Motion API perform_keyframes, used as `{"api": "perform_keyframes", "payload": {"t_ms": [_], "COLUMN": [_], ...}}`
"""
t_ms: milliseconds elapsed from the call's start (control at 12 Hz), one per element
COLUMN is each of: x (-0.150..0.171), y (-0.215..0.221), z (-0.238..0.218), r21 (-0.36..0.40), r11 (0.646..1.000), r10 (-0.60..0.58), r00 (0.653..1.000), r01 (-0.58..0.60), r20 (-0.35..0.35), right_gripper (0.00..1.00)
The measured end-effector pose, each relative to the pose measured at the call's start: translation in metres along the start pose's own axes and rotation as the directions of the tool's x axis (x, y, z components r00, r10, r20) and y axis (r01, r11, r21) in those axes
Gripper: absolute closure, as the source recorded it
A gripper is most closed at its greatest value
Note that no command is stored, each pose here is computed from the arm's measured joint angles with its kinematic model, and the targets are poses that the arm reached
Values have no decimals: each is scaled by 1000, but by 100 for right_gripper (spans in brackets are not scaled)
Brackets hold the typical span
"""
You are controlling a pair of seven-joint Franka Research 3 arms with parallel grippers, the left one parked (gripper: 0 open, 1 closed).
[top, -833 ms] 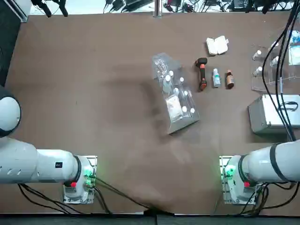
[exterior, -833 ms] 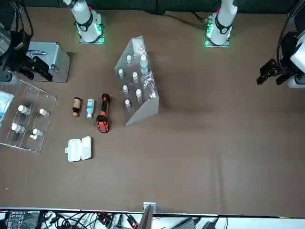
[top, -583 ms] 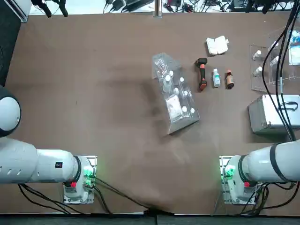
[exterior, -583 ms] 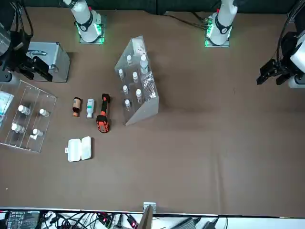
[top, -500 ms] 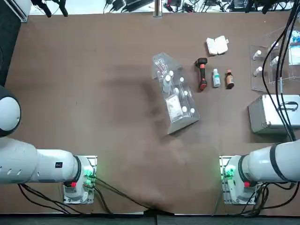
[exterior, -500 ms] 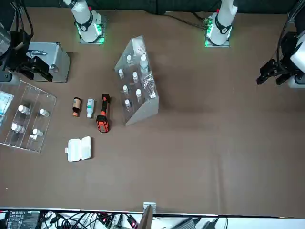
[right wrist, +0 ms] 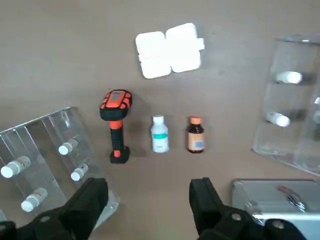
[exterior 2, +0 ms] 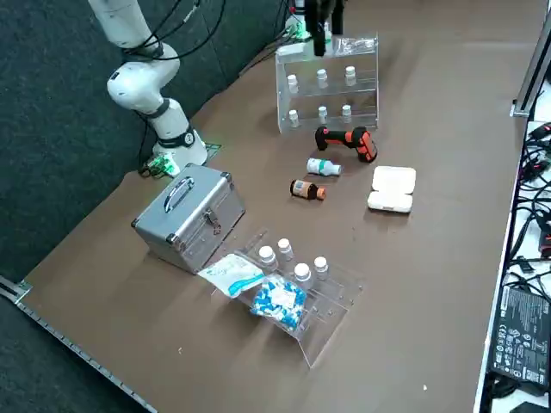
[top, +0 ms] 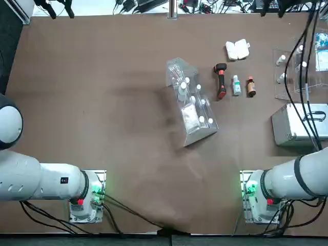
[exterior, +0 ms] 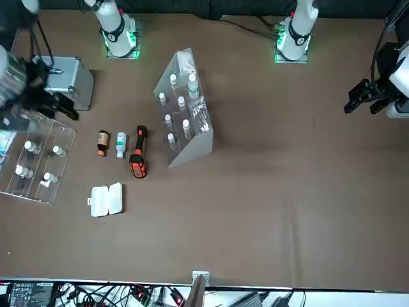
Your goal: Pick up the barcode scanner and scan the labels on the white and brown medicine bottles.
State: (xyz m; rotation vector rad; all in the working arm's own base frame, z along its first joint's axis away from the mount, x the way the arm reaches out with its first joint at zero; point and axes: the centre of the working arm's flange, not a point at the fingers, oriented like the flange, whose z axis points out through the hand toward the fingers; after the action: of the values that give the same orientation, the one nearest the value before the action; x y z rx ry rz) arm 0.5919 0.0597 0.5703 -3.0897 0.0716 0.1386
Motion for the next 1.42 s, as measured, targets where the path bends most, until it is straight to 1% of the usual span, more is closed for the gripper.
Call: {"api": "perform_keyframes", "payload": {"t_ms": [167, 333, 500, 667, 833, 1167, 1250, 1417], "x": [15, 19, 14, 3, -7, -31, -37, -45], "y": [-37, -74, -103, -129, -139, -143, -140, -130], "z": [40, 78, 107, 135, 169, 230, 240, 253], "r21": [-3, -5, -4, -8, -11, -12, -11, 0], "r11": [999, 996, 997, 996, 996, 993, 994, 996], "r10": [-52, -87, -80, -84, -94, -115, -113, -93], "r00": [999, 996, 996, 996, 994, 990, 990, 987], "r01": [52, 87, 80, 84, 94, 114, 113, 94], "r20": [3, -10, -32, -39, -48, -77, -85, -128], "right_gripper": [0, 0, 0, 0, 0, 0, 0, 0]}}
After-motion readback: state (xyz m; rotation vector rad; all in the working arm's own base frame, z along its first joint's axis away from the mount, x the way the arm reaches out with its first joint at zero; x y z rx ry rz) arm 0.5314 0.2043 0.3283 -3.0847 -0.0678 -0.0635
